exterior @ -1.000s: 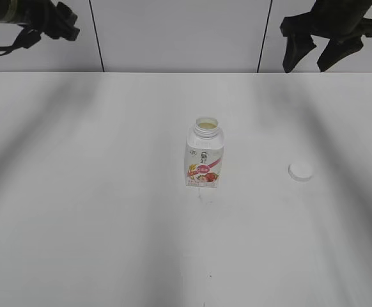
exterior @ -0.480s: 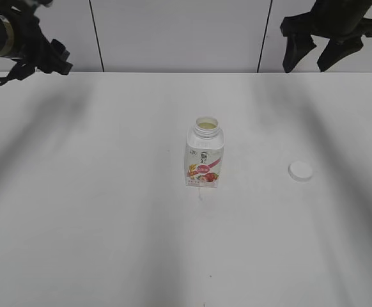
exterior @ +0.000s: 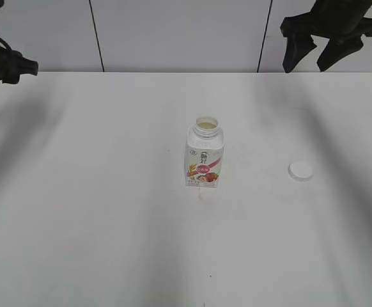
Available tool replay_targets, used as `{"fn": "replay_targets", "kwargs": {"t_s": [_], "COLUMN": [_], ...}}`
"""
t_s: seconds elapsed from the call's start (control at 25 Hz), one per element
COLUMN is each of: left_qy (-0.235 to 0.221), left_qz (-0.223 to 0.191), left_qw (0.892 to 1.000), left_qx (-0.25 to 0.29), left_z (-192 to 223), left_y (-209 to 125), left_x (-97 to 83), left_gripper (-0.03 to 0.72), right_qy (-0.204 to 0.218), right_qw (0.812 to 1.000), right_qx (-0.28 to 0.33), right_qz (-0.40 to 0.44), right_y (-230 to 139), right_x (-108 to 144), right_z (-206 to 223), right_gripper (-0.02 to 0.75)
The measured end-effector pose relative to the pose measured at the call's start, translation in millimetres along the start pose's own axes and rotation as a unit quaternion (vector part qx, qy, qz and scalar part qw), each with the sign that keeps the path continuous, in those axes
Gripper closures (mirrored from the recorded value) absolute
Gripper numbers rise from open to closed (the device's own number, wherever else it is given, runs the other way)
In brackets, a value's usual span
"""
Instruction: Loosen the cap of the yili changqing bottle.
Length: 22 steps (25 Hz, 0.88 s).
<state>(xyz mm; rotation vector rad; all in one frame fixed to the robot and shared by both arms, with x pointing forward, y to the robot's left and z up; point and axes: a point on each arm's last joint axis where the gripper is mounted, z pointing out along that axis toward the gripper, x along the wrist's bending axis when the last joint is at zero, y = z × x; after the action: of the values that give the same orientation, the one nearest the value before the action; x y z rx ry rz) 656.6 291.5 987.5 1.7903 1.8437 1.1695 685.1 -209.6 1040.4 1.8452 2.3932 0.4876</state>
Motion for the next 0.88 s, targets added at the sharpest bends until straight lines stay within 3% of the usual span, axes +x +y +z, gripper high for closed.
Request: {"fn": "replay_targets", "kwargs": {"t_s": [0.16,0.28,0.48,0.68,0.88], "left_qy": [-0.020,-0.047,-0.107,-0.145,-0.168], "left_qz": [-0.018,-0.042,-0.036,-0.026,-0.020], "left_qw": [0.999,0.997,0.993,0.987,0.980], "left_qx": [0.039,0.039,0.020,0.066,0.103], "left_z": [-1.1,-9.2,-37.1,-53.1,-70.4], "left_y": [-6.8,-2.9,16.0,23.3,42.5], "left_x": [-3.5,-6.0,-24.3,-40.3,-39.3], "left_gripper": [0.230,0.230,0.233,0.249,0.250], "right_qy": [0.000,0.000,0.001,0.001,0.001], "right_qw": [1.000,1.000,1.000,1.000,1.000], "right_qx": [0.000,0.000,-0.001,-0.001,-0.003], "right_qz": [-0.001,-0.002,-0.002,-0.002,0.001], "right_y": [0.0,0.0,0.0,0.0,0.0], "right_x": [0.0,0.0,0.2,0.2,0.7], "right_z": [0.0,0.0,-0.4,-0.4,-3.1], "right_gripper": [0.173,0.173,0.173,0.173,0.173]}}
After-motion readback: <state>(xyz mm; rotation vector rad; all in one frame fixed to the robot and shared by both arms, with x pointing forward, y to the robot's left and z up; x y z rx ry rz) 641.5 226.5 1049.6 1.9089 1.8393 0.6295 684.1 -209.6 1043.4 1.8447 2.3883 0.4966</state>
